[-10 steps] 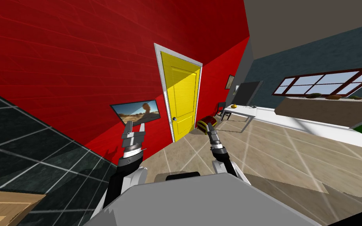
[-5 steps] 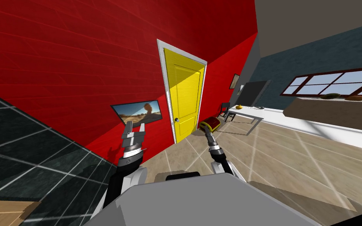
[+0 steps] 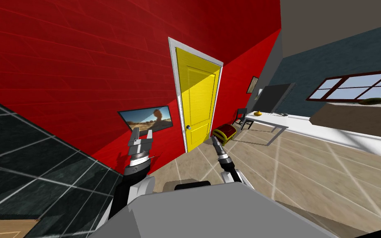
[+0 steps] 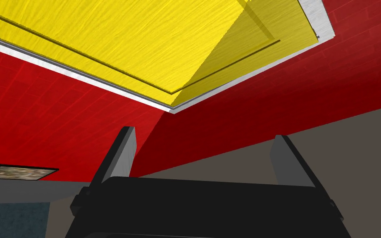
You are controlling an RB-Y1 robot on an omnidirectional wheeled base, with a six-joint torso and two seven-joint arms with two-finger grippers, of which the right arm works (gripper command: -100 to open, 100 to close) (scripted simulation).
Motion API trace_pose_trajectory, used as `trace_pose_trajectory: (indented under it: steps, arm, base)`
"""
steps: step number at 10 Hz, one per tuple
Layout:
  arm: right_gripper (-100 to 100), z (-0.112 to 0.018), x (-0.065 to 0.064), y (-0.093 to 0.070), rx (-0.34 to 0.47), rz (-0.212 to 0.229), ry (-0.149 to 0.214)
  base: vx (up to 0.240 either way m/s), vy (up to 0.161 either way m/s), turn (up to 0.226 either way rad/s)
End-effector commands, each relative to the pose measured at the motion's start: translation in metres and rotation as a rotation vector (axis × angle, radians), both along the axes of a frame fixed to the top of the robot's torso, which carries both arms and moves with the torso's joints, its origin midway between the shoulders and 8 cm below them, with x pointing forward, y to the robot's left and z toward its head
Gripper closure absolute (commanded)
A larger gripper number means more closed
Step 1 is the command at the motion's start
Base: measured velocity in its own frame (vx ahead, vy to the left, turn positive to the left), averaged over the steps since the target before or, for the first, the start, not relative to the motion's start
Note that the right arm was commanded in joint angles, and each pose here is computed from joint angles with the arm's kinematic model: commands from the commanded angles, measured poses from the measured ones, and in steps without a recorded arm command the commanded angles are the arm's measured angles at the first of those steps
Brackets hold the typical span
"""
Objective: Pull the door open
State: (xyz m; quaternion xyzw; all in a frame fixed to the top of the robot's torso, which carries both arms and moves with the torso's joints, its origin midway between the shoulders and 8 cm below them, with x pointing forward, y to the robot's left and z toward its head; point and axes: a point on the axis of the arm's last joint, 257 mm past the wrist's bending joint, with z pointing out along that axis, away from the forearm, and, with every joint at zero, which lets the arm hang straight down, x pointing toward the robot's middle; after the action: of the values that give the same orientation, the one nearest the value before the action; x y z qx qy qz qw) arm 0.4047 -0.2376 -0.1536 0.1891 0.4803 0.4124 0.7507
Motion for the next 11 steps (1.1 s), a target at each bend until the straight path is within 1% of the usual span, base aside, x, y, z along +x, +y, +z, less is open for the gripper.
trace_pose_trajectory:
  steps: [1, 3, 4, 10, 11]
  arm:
    - [-100, -0.013, 0.003, 0.001, -0.049, -0.010, 0.020]
    - [-100, -0.030, 0.007, 0.004, -0.108, -0.020, 0.041]
    - [-100, -0.032, 0.007, 0.004, -0.109, -0.021, 0.046]
    - [-100, -0.087, 0.015, 0.008, -0.296, -0.047, 0.116]
    - [-100, -0.088, 0.015, 0.008, -0.296, -0.047, 0.117]
  base:
    - [0.102, 0.061, 0.057]
    - [0.102, 0.044, 0.068]
    - [0.078, 0.017, 0.019]
    - [0.098, 0.039, 0.062]
    - [0.078, 0.024, 0.015]
